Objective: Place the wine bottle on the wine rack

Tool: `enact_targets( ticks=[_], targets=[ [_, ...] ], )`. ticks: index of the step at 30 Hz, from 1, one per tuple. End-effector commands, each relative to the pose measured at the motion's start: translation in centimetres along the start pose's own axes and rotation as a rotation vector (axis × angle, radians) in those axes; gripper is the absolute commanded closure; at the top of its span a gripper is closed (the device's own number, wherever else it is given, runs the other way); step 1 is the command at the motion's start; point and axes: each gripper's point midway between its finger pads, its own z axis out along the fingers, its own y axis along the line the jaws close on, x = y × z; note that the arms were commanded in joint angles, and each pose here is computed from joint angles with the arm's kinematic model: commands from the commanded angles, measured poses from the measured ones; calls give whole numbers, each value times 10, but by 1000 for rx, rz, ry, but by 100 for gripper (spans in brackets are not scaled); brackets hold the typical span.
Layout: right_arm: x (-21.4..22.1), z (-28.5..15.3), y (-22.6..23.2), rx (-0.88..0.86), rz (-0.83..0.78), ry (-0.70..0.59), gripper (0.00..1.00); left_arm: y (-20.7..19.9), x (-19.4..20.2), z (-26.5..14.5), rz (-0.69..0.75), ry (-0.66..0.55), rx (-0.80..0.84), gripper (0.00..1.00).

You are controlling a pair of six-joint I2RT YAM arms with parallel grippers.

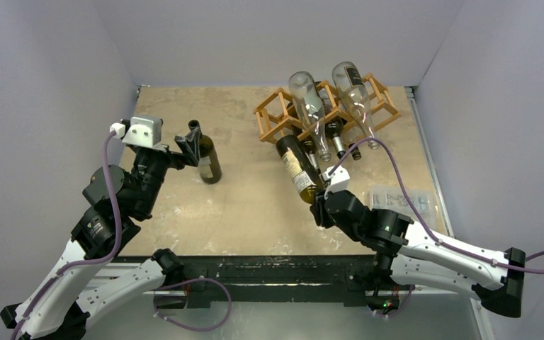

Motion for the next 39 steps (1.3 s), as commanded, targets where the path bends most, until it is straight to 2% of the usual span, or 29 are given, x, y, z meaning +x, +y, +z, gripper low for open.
enact_targets(
  ticks=[1, 22, 31, 39],
  targets=[
    [-70, -10, 3, 39, 113, -218, 100, 4, -16, -3, -28, -37, -3, 16],
    [-71, 19, 13, 81, 66, -241, 100, 2, -13, 1, -18, -25, -6, 17],
    [-60, 32, 8, 115, 55, -233, 100, 3, -15, -1, -20, -32, -6, 17],
    [-67, 39, 3, 153, 29, -246, 100, 4, -16, -2, -22, -36, -7, 17]
  ],
)
